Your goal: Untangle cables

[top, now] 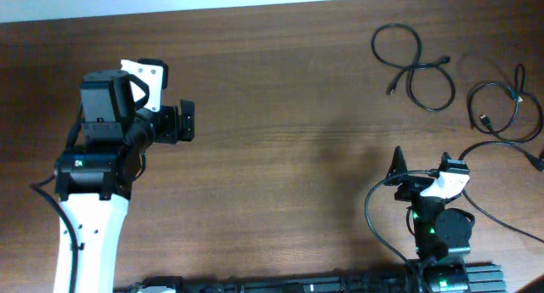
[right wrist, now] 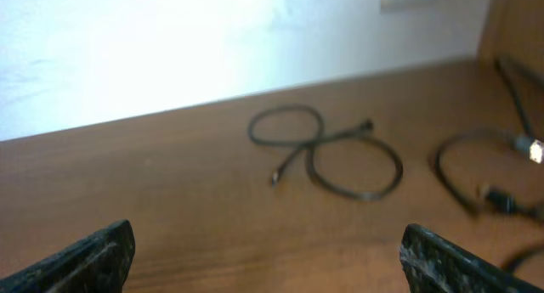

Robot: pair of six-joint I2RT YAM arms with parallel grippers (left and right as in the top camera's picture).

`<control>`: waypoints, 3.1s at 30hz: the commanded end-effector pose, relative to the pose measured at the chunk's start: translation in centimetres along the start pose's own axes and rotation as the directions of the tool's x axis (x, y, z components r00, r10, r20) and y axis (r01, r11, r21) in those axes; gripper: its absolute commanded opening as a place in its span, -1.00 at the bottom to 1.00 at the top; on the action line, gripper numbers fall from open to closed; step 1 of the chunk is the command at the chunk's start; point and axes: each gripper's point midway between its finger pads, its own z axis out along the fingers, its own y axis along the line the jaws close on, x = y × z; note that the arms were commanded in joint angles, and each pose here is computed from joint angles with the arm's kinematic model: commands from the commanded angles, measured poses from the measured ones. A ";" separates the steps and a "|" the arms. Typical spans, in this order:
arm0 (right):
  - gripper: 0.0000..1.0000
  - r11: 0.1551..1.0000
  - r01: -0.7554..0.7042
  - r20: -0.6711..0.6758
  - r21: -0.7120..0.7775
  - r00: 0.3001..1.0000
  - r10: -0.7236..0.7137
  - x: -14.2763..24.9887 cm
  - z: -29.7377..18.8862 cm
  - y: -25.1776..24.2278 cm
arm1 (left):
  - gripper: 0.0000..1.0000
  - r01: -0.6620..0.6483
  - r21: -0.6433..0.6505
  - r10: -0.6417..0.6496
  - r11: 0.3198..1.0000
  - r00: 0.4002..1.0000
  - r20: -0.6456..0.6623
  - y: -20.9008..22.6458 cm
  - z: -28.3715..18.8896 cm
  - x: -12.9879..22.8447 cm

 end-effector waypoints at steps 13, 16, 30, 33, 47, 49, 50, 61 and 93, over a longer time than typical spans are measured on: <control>0.97 0.978 0.180 0.024 -0.109 0.984 -0.179 0.0 -0.3 1.9 | 0.98 0.009 -0.001 -0.009 1.000 1.000 0.009 0.1 -0.2 -0.2; 0.97 0.978 0.180 0.024 -0.109 0.984 -0.179 0.0 -0.3 1.9 | 0.98 0.009 -0.001 -0.009 1.000 1.000 0.009 0.1 -0.2 -0.2; 0.97 0.978 0.180 0.024 -0.109 0.984 -0.179 0.0 -0.3 1.9 | 0.98 0.011 0.001 -0.011 1.000 1.000 -0.010 0.1 -0.2 0.3; 0.97 0.978 0.180 0.024 -0.109 0.984 -0.178 0.0 -0.3 1.9 | 0.98 -0.018 -0.042 0.017 0.999 1.000 -0.007 0.7 -0.4 0.9; 0.97 0.978 0.180 0.024 -0.109 0.984 -0.179 0.0 -0.3 1.9 | 0.98 -0.038 -0.213 0.204 0.976 0.493 0.845 -0.4 -6.4 7.8; 0.97 0.978 0.180 0.024 -0.109 0.984 -0.178 0.0 -0.3 1.9 | 0.99 -0.026 -0.219 0.200 0.975 0.526 0.827 -0.1 -5.9 8.6; 0.97 0.978 0.180 0.024 -0.109 0.984 -0.178 0.0 -0.3 1.9 | 0.98 -0.024 -0.219 0.195 0.975 0.555 0.808 0.0 -5.3 9.2; 0.97 0.978 0.180 0.024 -0.109 0.984 -0.179 0.0 -0.3 1.9 | 0.98 -0.036 -0.179 0.141 0.983 0.774 0.617 0.3 -0.1 14.5; 0.97 0.978 0.180 0.024 -0.109 0.984 -0.179 0.0 -0.3 1.9 | 0.98 -0.038 -0.178 0.142 0.983 0.774 0.617 0.2 -0.1 14.5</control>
